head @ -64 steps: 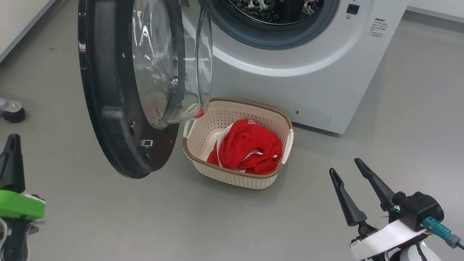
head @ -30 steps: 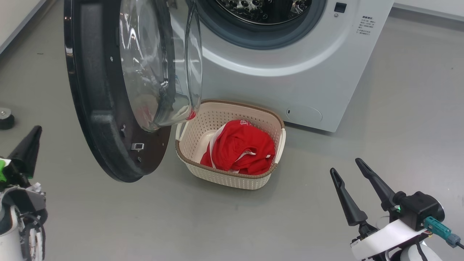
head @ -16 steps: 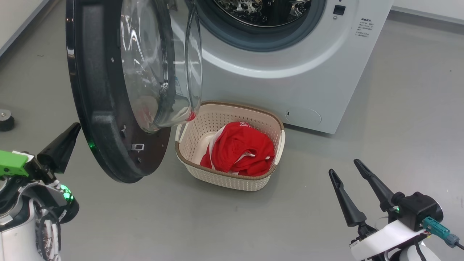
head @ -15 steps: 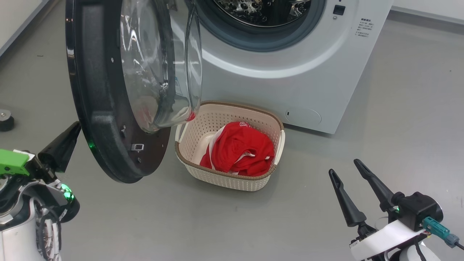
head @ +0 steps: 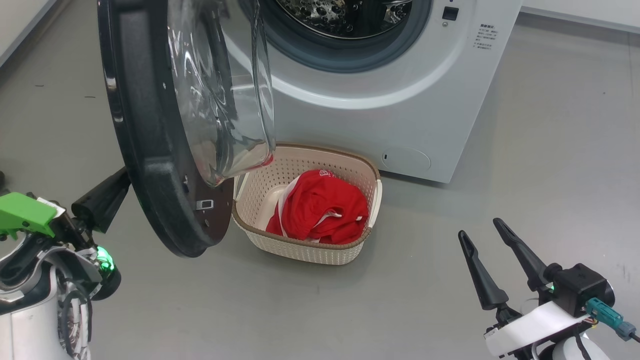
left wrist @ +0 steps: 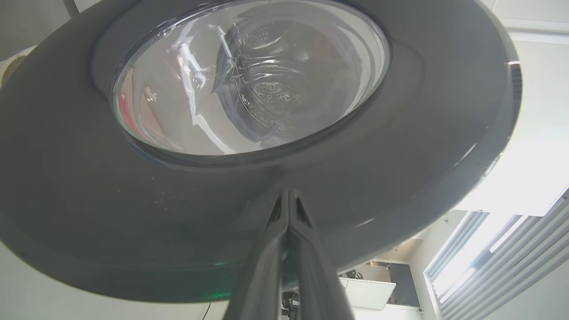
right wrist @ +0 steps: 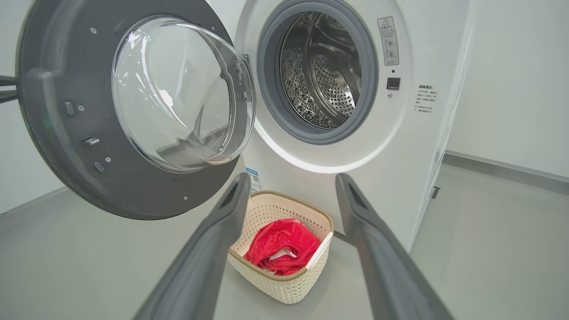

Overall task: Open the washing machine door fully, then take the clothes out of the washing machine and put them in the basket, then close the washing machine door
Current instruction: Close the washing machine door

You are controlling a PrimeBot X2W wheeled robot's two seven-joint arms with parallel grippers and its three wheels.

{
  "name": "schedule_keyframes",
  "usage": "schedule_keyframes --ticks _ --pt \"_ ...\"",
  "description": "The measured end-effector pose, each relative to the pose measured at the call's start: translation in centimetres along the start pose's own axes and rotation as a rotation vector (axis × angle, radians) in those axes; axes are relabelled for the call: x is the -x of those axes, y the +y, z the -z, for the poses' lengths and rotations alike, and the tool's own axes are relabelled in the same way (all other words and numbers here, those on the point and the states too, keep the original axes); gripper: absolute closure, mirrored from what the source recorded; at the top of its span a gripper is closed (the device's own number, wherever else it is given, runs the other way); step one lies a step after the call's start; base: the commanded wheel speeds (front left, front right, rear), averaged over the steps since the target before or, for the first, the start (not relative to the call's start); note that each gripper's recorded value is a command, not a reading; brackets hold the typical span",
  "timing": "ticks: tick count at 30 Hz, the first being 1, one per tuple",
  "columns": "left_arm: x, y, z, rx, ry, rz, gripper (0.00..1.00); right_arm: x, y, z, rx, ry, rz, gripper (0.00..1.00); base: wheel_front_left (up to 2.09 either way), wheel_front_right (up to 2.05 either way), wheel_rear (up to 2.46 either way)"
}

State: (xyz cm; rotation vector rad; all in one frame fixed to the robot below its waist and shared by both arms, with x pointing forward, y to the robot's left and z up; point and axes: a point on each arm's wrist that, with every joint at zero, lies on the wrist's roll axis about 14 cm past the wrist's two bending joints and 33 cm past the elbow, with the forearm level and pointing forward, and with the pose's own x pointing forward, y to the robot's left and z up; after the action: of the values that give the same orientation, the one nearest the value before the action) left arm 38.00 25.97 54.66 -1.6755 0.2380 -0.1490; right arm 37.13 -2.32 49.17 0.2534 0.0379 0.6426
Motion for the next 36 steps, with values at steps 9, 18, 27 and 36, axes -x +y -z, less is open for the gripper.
schedule_keyframes --ticks 9,18,27,36 --pt "-1.0 -0.4 2.1 0.018 0.083 0.025 1.00 0.3 -0.7 -0.4 0.005 -0.011 0.026 0.00 0.00 0.00 0.00" --pt "-2.5 0.2 4.7 0.016 0.169 0.004 1.00 1.2 -1.6 -0.7 0.010 -0.020 0.065 0.00 0.00 0.00 0.00" --pt "-4.6 0.6 8.0 0.037 0.272 0.003 1.00 2.2 -3.2 -1.5 0.023 -0.043 0.127 0.00 0.00 0.00 0.00" --pt "-6.8 1.1 11.3 0.067 0.362 -0.006 1.00 4.1 -5.2 -1.8 0.028 -0.052 0.213 0.00 0.00 0.00 0.00"
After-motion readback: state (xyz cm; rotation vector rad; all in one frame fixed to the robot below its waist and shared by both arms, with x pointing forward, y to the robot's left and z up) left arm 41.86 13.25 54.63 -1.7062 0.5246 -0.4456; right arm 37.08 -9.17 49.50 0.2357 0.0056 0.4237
